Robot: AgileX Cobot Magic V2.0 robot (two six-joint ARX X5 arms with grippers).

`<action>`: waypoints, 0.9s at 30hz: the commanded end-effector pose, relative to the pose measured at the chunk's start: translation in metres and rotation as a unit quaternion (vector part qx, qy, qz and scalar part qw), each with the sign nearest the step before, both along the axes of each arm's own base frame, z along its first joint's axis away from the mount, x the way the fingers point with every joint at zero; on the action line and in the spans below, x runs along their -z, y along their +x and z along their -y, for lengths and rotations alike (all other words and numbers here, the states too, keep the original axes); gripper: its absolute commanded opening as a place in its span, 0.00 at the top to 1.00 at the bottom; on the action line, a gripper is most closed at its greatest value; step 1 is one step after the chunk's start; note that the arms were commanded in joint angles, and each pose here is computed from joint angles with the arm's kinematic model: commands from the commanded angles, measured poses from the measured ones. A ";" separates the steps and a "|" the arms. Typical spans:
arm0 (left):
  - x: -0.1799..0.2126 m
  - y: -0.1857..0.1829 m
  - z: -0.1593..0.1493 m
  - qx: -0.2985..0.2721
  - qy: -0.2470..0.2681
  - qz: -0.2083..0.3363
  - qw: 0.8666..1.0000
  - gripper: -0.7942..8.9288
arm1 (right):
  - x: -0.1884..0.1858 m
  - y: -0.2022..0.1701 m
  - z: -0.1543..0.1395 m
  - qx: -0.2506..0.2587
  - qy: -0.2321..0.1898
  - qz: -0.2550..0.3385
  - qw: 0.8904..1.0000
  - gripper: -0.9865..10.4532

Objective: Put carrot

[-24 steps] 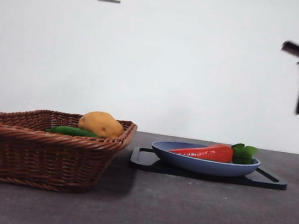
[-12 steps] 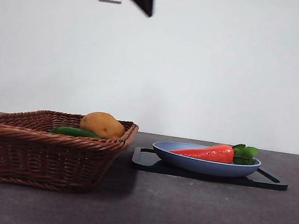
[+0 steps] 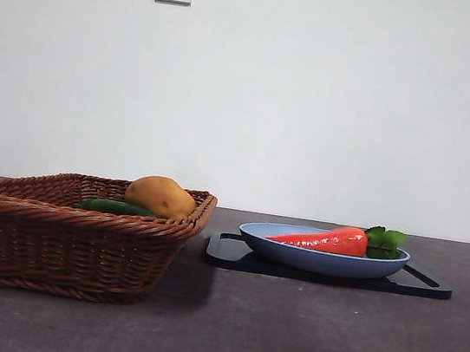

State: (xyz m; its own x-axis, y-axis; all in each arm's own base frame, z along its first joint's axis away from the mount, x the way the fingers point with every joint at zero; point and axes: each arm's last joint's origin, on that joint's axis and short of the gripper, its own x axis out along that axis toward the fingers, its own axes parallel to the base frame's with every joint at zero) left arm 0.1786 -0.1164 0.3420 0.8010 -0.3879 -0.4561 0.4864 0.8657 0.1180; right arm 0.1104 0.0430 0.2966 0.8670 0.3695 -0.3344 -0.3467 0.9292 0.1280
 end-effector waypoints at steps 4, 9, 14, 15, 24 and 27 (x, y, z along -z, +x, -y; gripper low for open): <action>0.030 -0.061 -0.039 -0.003 -0.069 0.058 0.996 0.91 | 0.007 -0.021 0.005 0.004 0.037 0.083 0.996 0.91; 0.030 -0.078 -0.051 -0.008 -0.098 0.073 0.992 0.91 | 0.007 -0.020 0.005 0.016 0.033 0.082 0.996 0.91; 0.032 -0.075 -0.048 -0.008 -0.093 0.064 0.994 0.91 | 0.007 -0.020 0.005 0.017 0.033 0.083 0.996 0.91; 0.032 -0.074 -0.048 -0.008 -0.092 0.063 0.994 0.91 | 0.007 -0.020 0.005 0.016 0.033 0.083 0.996 0.91; 0.034 -0.080 -0.055 -0.019 -0.049 0.076 0.996 0.91 | 0.007 -0.020 0.005 0.017 0.033 0.083 0.996 0.91; 0.036 -0.099 -0.074 -0.053 -0.030 0.087 0.994 0.91 | 0.007 -0.019 0.005 0.017 0.033 0.082 0.996 0.91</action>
State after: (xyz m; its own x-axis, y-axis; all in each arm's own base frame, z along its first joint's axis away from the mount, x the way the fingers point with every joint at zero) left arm 0.0856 -0.0476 0.3038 0.8913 -0.3329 -0.3079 0.3795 0.9192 0.1047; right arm 0.0909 0.0374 0.2879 0.9178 0.3568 -0.1739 -0.3383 0.9324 0.1273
